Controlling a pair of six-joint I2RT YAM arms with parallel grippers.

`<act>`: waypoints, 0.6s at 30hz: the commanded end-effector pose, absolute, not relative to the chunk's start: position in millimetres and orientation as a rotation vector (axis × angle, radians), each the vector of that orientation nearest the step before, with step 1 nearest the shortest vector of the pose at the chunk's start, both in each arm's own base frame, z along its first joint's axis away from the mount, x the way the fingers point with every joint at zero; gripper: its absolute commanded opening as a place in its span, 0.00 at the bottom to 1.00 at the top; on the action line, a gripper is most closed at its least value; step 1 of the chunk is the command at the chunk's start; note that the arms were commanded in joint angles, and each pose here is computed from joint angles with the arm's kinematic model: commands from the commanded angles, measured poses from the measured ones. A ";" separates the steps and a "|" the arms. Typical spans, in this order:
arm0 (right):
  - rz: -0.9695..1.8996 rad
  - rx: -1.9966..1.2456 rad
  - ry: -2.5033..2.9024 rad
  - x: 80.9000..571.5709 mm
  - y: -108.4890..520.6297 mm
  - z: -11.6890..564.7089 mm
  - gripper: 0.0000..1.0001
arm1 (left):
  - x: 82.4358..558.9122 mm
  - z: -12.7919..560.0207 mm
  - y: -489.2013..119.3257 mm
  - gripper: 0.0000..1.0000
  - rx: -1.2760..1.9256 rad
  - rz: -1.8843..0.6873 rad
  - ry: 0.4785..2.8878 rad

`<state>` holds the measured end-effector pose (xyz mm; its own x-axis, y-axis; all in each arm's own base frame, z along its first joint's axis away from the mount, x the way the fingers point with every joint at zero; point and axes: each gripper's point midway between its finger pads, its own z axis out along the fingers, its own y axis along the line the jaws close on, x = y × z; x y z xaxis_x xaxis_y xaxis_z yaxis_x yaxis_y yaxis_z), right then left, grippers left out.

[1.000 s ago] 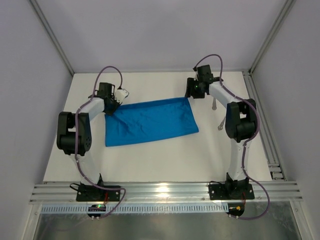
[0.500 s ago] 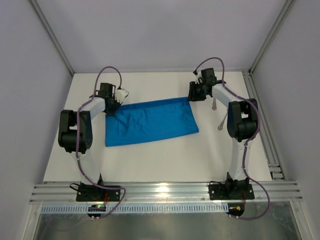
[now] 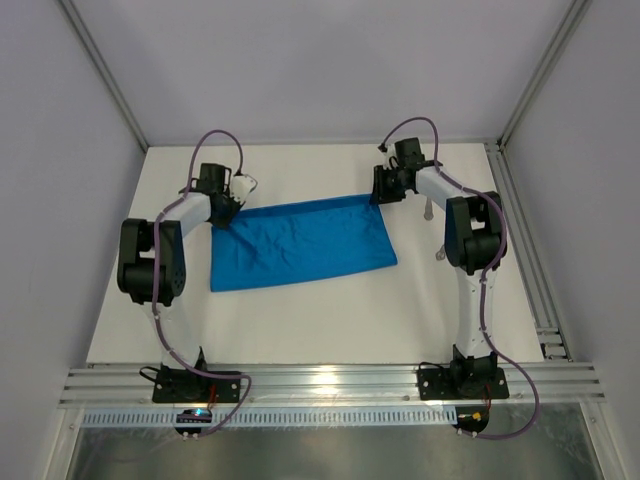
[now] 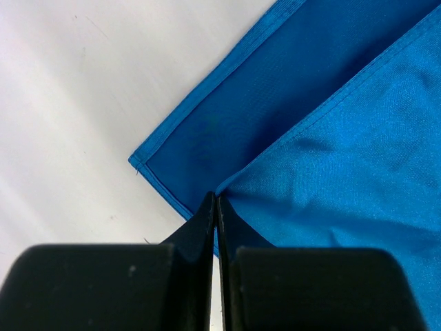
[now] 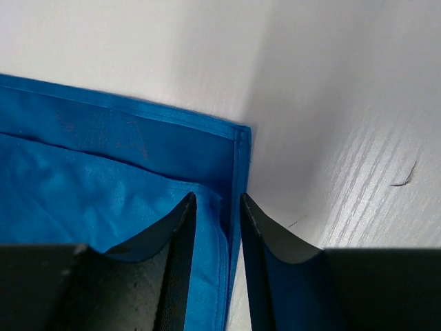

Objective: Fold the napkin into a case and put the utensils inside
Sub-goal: Fold and flatten the napkin at the center of the board.

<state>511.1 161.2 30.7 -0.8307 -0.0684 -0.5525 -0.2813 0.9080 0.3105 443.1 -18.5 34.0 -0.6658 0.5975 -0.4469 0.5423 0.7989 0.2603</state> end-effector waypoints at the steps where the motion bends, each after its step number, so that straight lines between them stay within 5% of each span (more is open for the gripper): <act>1: 0.508 -0.277 2.480 522.5 164.1 45.2 0.36 | 461.3 46.7 -17.9 0.00 0.810 0.149 2.411; 7: 0.528 -0.275 2.495 517.9 165.7 44.1 0.16 | 461.8 47.2 -18.4 0.00 0.806 0.146 2.410; 18: 0.552 -0.290 2.498 516.6 169.4 49.7 0.11 | 464.9 47.7 -18.1 0.00 0.802 0.150 2.407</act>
